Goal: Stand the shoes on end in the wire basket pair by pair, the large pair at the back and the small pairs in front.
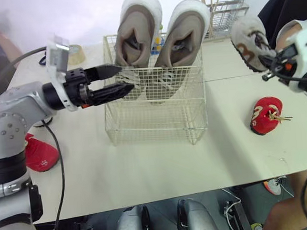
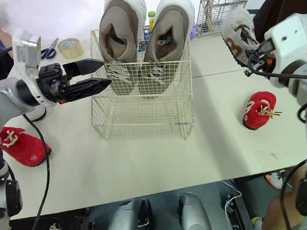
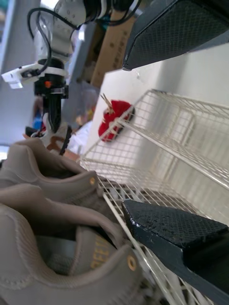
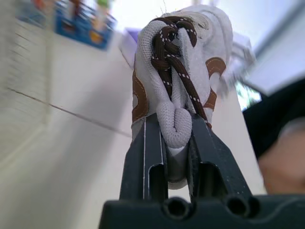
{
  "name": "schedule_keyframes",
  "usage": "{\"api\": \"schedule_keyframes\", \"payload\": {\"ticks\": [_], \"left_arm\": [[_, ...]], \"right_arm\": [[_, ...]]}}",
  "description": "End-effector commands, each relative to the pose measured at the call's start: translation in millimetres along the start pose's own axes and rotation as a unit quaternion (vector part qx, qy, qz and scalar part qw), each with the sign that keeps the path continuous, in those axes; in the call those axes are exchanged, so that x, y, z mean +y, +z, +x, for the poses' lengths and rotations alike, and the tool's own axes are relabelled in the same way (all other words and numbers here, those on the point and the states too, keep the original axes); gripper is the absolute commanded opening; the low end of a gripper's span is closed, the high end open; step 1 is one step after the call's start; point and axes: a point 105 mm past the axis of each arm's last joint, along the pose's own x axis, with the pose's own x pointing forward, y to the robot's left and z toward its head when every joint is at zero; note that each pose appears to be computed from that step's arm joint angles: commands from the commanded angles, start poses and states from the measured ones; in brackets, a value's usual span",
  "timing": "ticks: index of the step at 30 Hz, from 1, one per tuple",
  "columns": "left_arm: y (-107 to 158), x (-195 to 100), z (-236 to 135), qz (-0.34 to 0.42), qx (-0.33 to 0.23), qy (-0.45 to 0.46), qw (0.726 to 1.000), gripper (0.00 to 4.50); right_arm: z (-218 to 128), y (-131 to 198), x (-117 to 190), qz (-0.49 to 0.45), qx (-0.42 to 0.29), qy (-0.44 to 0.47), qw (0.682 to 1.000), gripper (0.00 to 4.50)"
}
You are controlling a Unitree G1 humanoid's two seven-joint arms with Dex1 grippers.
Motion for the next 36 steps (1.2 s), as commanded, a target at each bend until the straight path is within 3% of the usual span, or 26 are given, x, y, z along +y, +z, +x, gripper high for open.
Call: {"api": "schedule_keyframes", "payload": {"ticks": [1, 7, 14, 21, 32, 36], "left_arm": [[16.7, -1.8, 1.9, -0.007, -0.026, -0.026, 0.999, 4.50], [31.5, 0.6, 3.5, -0.048, -0.051, -0.058, 0.996, 4.50], [43.1, -3.4, 3.0, -0.073, -0.054, -0.094, 0.991, 4.50], [45.5, -20.7, -8.1, -0.108, -0.011, -0.137, 0.985, 4.50], [35.9, -28.1, -5.7, -0.148, 0.014, -0.146, 0.978, 4.50], [29.8, -29.2, -3.2, -0.165, 0.023, -0.147, 0.975, 4.50]], "right_arm": [[-17.7, 53.7, -20.7, -0.082, -0.087, 0.019, 0.993, 0.01], [-39.5, 126.9, -29.1, -0.166, -0.209, 0.064, 0.961, 0.01], [-51.0, 162.1, 24.2, -0.184, -0.262, 0.254, 0.913, 0.01], [-48.5, 158.5, 76.7, -0.226, -0.244, 0.414, 0.847, 0.01], [-45.5, 149.7, 107.4, -0.271, -0.249, 0.496, 0.787, 0.01], [-44.4, 149.8, 112.9, -0.274, -0.253, 0.506, 0.778, 0.01]]}}
